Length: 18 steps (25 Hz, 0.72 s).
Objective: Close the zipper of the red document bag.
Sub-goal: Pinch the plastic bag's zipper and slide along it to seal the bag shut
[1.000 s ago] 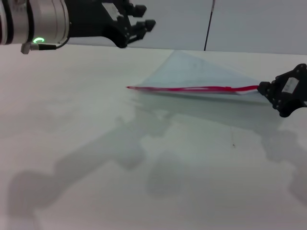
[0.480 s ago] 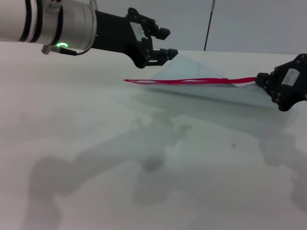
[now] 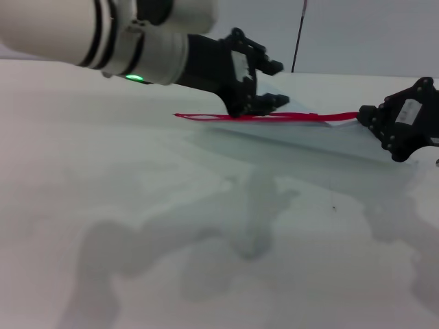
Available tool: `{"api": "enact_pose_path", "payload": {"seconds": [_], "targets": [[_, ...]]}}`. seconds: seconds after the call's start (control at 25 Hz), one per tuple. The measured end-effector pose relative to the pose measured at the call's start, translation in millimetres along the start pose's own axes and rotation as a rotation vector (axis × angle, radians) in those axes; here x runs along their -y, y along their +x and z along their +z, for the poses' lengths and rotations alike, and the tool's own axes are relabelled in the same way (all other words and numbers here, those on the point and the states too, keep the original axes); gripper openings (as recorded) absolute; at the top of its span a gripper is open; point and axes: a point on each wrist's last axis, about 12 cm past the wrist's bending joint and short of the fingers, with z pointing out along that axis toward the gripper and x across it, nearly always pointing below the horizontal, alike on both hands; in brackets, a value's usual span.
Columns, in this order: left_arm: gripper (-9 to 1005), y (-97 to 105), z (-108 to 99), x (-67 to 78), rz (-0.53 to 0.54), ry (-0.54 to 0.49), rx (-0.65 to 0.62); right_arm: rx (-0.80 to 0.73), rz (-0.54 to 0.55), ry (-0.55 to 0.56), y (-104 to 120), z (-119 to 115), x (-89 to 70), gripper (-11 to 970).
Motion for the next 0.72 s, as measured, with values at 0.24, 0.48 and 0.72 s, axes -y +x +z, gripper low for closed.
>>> {"api": "enact_pose_path", "payload": {"seconds": [0.24, 0.48, 0.72], "targets": [[478, -6.4, 9.8, 3.3, 0.024, 0.029, -0.004, 0.005, -0.005, -0.005, -3.3, 0.4, -1.6, 15], [478, -8.9, 23.0, 9.6, 0.048, 0.05, -0.014, 0.017, -0.018, -0.003, -8.5, -1.1, -3.5, 14], [478, -8.9, 22.0, 8.0, 0.049, 0.042, -0.015, 0.016, -0.019, -0.006, -8.3, -1.7, -4.7, 14]]}}
